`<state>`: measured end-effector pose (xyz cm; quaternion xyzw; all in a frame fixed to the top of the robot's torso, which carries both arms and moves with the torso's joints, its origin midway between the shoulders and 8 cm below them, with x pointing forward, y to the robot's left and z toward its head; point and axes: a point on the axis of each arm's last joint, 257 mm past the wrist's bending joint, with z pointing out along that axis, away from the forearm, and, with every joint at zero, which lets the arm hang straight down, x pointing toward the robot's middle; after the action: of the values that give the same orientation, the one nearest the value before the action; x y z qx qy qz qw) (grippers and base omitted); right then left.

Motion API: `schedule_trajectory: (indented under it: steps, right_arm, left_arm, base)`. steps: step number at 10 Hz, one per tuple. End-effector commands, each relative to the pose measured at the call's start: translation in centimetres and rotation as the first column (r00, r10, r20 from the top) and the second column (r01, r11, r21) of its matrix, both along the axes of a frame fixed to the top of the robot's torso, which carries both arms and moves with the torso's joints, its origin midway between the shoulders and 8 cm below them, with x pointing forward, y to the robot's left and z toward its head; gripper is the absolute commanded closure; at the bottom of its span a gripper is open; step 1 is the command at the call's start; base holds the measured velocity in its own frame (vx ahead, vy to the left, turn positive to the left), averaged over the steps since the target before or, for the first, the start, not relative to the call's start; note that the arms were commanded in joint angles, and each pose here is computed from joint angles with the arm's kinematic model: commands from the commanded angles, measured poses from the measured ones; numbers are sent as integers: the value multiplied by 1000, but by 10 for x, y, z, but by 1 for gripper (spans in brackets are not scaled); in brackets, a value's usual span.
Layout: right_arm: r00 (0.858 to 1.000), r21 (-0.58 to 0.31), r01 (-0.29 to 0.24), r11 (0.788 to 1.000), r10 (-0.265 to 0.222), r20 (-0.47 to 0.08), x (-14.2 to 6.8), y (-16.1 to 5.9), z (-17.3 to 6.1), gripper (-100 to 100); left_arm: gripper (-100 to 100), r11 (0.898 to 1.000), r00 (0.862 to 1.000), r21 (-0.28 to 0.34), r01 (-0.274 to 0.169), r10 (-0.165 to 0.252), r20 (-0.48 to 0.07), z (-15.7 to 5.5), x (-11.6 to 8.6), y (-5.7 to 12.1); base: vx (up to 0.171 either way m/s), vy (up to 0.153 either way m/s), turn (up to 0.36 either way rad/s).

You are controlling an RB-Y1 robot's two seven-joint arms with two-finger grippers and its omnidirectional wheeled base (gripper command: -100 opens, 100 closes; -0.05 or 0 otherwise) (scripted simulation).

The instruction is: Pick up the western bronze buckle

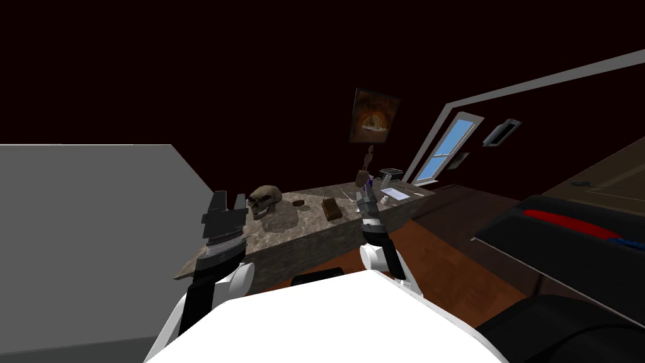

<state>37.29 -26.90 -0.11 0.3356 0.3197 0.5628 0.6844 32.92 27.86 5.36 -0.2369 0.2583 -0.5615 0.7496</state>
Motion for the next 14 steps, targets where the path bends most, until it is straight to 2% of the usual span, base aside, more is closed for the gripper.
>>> schedule_trajectory:
  steps: [1,8,9,10,11,12,13,14]
  right_arm:
    - [1000,0,0,1000,0,0,0,0,0,0]
    - [1000,0,0,1000,0,0,0,0,0,0]
    - [1000,0,0,1000,0,0,0,0,0,0]
    - [1000,0,0,1000,0,0,0,0,0,0]
    - [1000,0,0,1000,0,0,0,0,0,0]
    - [1000,0,0,1000,0,0,0,0,0,0]
    - [1000,0,0,1000,0,0,0,0,0,0]
    - [1000,0,0,1000,0,0,0,0,0,0]
  left_arm:
    - [-100,1000,1000,21,14,-13,-10,-1,2,-1]
    - [-100,994,992,80,78,-70,-101,-13,19,8]
    - [-100,993,988,77,89,-78,-131,-18,25,13]
    - [-100,992,988,87,93,-81,-133,-18,25,12]
    - [-100,991,982,82,105,-90,-168,-25,32,18]
    - [-100,990,981,91,109,-92,-170,-25,33,17]
    - [-100,989,972,83,120,-100,-211,-32,41,24]
    - [-100,988,972,92,124,-102,-213,-32,41,23]
  base:
    - [-12,-14,-16]
    - [-27,-46,-38]
    - [-18,-45,-52]
    - [-11,-34,-34]
    - [-13,-45,-87]
    - [-14,-36,-30]
    - [-17,-47,-72]
    - [-16,-45,-47]
